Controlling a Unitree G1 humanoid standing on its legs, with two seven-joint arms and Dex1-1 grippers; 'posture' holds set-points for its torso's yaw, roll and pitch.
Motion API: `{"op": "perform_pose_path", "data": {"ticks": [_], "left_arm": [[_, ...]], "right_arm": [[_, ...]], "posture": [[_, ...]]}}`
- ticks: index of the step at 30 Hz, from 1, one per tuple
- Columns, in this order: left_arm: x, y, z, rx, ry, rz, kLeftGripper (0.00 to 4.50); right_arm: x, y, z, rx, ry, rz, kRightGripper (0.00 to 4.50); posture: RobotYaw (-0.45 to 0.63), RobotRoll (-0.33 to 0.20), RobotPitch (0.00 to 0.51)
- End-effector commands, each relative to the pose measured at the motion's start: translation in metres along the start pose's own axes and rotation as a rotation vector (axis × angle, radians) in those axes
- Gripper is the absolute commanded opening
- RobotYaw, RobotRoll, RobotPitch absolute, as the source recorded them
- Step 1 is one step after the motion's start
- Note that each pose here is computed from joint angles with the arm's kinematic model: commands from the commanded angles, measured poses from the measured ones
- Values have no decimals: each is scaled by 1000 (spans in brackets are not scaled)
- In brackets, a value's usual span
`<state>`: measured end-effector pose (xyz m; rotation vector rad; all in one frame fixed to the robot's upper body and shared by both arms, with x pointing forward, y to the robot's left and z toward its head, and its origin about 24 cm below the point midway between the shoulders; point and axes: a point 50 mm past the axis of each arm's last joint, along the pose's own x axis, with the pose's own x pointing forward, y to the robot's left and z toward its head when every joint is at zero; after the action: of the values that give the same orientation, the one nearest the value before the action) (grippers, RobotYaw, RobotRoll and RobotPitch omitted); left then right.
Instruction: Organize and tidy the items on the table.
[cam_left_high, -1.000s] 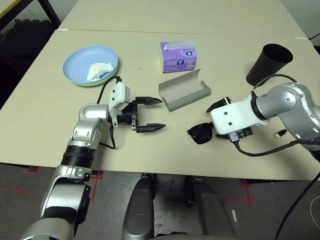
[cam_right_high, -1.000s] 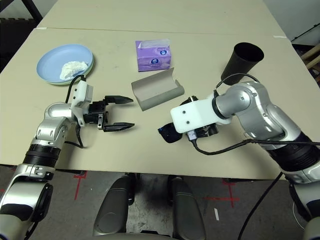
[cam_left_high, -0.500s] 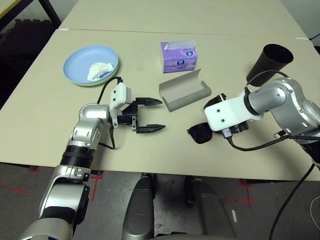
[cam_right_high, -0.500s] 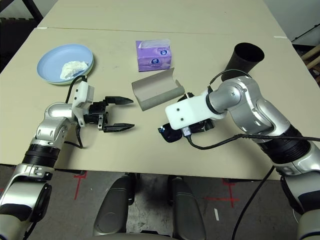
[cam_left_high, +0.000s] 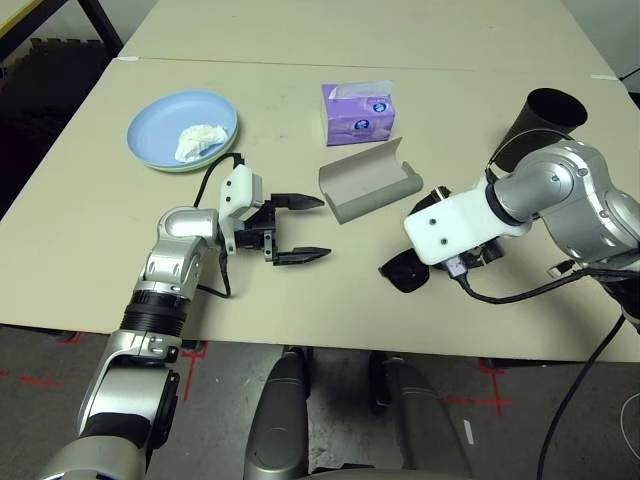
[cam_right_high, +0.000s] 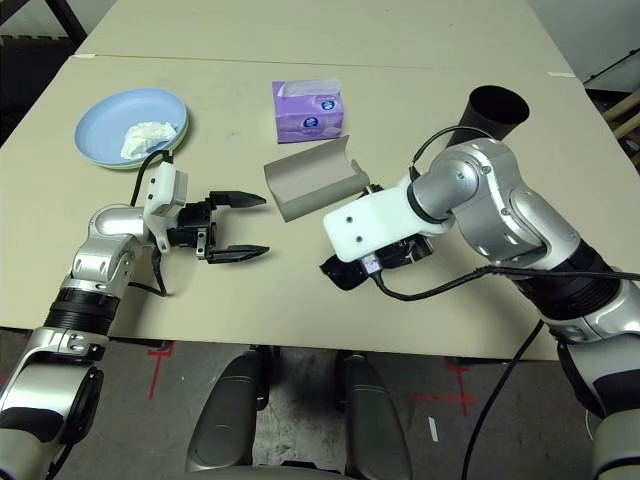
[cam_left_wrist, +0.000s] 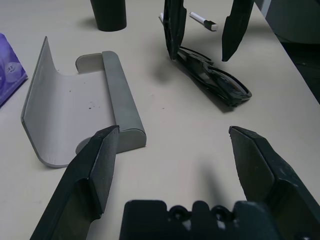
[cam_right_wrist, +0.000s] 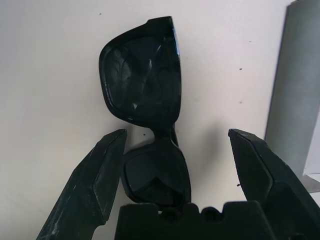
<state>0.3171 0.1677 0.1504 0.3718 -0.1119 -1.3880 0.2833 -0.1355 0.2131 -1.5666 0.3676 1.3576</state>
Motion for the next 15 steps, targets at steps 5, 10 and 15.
{"op": "perform_pose_path", "data": {"ticks": [5,10,15], "left_arm": [[0,-3,-1,13,23,-19,4473],[-1,-3,-1,13,25,-17,4473],[-1,-3,-1,15,25,-13,4473]], "right_arm": [[4,1,2,-39,18,39,4500],[4,-1,4,-53,25,41,4500],[2,-4,8,-61,32,47,4500]], "posture": [[216,0,251],[219,0,249],[220,0,246]]}}
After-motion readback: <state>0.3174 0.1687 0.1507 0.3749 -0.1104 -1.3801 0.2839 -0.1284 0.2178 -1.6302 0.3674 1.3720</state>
